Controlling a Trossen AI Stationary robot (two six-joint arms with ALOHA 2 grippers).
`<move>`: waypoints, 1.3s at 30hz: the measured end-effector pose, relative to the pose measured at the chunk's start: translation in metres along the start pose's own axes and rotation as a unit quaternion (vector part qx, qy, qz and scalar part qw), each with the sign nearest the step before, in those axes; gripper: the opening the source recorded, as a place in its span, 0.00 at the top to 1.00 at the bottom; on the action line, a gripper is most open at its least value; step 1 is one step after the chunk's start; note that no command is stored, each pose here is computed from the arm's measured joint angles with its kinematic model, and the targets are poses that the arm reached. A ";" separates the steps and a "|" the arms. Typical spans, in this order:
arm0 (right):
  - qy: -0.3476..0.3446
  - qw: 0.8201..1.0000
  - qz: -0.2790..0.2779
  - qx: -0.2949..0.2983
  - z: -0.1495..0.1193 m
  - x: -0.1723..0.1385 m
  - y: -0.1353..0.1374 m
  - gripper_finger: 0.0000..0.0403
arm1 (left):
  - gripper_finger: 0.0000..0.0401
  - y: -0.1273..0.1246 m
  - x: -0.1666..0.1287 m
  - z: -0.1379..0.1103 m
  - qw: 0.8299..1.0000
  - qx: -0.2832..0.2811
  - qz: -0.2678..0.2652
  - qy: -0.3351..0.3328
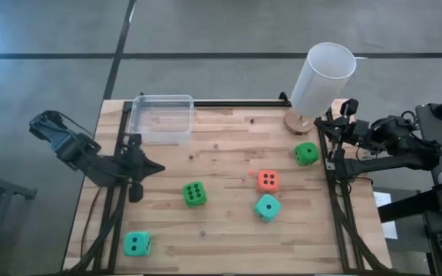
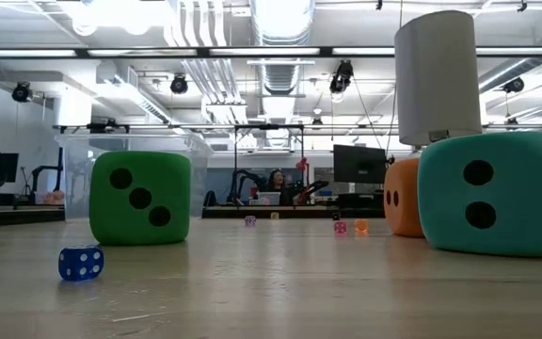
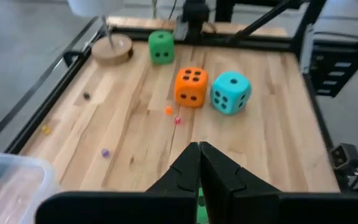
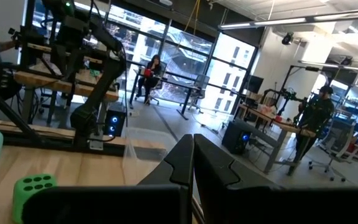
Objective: Pick & Place Dice
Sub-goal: Put the left green large dice into the transparent bin
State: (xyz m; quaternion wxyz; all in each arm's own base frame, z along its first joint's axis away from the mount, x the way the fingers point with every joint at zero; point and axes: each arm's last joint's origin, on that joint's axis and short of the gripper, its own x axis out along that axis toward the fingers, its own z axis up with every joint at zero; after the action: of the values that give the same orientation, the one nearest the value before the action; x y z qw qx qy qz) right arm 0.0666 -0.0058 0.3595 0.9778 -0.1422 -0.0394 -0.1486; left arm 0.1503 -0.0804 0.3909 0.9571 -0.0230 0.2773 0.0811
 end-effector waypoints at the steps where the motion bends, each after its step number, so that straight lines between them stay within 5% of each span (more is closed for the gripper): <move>1: 0.000 1.000 0.000 0.000 0.000 0.000 0.000 0.98 | 0.96 -0.002 0.003 0.003 1.000 -0.002 0.006 0.006; 6: 0.011 1.000 0.012 0.020 -0.003 0.000 0.001 0.98 | 0.96 -0.013 0.022 0.015 0.999 -0.017 0.032 0.028; 12: 0.039 0.991 0.112 0.056 -0.011 -0.001 0.009 0.98 | 0.96 -0.016 0.052 0.016 0.995 -0.038 0.032 0.088; 21: 0.106 0.947 0.262 0.152 -0.021 -0.002 0.022 0.98 | 0.96 -0.012 0.067 0.017 0.991 -0.062 0.025 0.119; 39: 0.153 0.939 0.266 0.154 -0.028 0.008 0.028 0.98 | 0.96 -0.013 0.067 0.018 0.991 -0.068 0.019 0.110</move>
State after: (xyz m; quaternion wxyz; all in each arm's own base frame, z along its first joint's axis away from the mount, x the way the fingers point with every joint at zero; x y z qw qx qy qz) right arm 0.0840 0.0095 0.3263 0.9858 0.0289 0.1280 0.1044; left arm 0.2182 -0.0822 0.3706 0.9153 -0.0918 0.3749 0.1147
